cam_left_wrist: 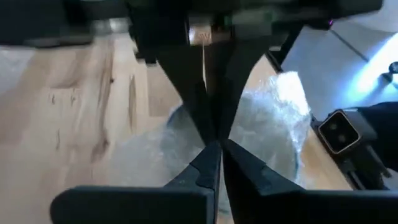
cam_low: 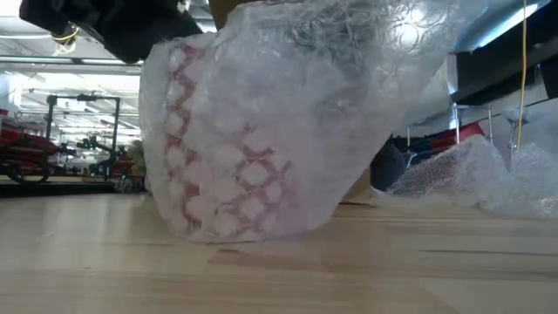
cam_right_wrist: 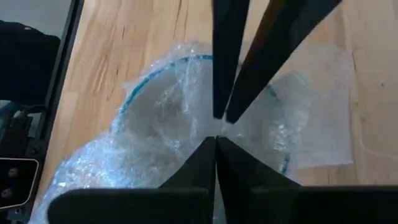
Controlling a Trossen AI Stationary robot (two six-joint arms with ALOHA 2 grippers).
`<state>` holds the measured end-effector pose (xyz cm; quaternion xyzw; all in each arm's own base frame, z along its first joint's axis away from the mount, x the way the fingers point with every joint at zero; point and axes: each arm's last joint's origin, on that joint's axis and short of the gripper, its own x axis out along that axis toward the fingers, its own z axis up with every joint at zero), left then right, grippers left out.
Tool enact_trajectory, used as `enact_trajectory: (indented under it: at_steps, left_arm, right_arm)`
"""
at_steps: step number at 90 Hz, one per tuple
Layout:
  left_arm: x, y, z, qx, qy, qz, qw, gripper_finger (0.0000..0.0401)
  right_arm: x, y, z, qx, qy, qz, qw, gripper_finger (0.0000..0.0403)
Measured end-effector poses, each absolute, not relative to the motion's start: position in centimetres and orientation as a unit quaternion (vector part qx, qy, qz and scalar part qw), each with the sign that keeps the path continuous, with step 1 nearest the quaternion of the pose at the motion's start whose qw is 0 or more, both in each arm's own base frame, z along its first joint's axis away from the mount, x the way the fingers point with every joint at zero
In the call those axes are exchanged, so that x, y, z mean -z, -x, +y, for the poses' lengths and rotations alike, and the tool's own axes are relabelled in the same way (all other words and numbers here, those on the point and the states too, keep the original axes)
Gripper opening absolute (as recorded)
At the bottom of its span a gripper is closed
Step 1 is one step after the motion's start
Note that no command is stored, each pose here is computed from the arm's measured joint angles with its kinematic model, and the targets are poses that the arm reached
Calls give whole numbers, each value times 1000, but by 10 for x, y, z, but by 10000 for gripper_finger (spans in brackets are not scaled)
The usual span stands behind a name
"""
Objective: Wrap mug
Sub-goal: Wrap the red mug with the bubble wrap
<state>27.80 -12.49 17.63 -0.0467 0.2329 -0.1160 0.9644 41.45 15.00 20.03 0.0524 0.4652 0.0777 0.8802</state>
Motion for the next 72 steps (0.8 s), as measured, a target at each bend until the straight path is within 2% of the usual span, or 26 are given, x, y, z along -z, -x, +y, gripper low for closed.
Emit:
enact_trajectory:
  at_steps: [14,33,51,72]
  left_arm:
    - [-171,-282,-129,107,43,234,965,0]
    - [-172,-280,-128,98,39,234,966,0]
    - [-171,-281,-127,90,38,235,967,0]
    - [-172,-281,-127,91,39,226,969,0]
  right_arm:
    - [-215,-406,146,-80,-54,468,878,0]
    - [-258,-380,143,-101,-81,476,870,0]
    - [-258,-369,166,-136,-87,488,857,0]
    - [-246,-384,177,-130,-44,436,889,0]
